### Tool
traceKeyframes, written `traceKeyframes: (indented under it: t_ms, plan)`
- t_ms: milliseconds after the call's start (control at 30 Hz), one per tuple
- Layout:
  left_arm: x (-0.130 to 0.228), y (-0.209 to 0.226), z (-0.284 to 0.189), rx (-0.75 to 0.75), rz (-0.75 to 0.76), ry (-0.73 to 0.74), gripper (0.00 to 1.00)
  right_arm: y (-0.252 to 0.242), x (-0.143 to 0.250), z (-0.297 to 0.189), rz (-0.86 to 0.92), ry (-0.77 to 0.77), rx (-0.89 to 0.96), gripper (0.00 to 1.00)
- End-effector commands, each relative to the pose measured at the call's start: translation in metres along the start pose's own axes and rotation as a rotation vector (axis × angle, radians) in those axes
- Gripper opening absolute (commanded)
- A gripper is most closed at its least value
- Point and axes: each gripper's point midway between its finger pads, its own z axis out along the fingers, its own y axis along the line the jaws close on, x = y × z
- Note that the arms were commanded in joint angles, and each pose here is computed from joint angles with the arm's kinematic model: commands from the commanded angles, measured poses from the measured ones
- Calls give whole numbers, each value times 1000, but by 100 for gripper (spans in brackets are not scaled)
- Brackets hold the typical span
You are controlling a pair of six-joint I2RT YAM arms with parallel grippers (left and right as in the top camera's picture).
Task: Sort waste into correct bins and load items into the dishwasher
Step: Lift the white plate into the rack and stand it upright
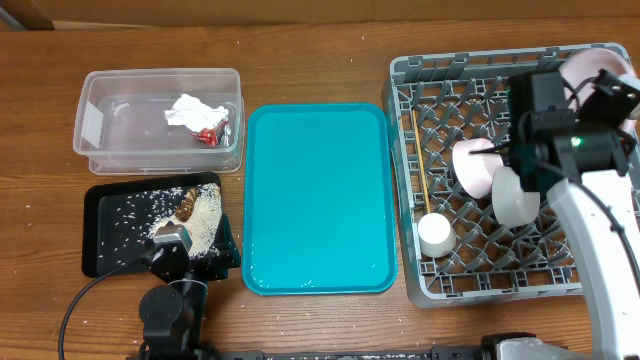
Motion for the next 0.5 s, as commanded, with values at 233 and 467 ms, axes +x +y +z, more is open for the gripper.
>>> traceKeyframes:
  t_ms: [233,467]
  plan:
    - [0,-2,0,11,-12,-5,100,31,29,42,-303,79,144,4]
    - [0,-2,0,12,-12,-6,100,52,36,31,-355,52,107,4]
